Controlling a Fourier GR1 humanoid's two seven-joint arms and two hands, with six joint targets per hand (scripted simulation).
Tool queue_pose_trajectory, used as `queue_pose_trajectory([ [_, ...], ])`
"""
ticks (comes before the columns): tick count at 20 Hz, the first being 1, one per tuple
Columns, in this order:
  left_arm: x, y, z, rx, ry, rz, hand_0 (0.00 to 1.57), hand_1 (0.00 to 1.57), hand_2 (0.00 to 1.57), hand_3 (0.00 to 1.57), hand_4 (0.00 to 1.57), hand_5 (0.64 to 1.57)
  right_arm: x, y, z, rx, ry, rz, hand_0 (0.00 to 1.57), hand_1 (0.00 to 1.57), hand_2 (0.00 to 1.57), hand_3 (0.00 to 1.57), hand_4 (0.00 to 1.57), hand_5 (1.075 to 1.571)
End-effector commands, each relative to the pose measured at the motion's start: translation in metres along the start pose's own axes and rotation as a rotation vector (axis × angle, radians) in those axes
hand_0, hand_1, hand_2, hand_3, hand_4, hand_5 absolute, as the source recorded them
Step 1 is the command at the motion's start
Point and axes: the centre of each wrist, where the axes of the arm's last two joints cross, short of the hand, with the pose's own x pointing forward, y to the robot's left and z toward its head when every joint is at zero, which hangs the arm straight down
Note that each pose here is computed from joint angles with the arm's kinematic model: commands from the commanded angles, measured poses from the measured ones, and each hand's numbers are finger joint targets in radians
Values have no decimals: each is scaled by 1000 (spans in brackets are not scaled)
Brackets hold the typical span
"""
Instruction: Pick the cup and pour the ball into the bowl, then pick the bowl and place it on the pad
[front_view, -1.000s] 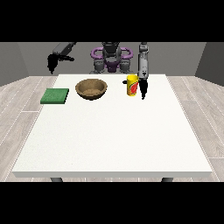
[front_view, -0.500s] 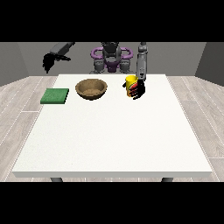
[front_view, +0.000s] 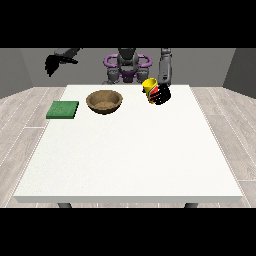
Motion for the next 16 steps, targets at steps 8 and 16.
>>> queue_pose_trajectory([
  [8,48,89,-122,-32,23,-445,1459,1459,1571,1571,1571,1294,-20,-3,0,-33,61,-27,0,0,0,0,0,1568],
  [16,92,31,-137,-73,-9,-567,1491,1491,1571,1571,1571,1273,-35,-26,14,-39,66,-34,0,0,0,0,0,1569],
])
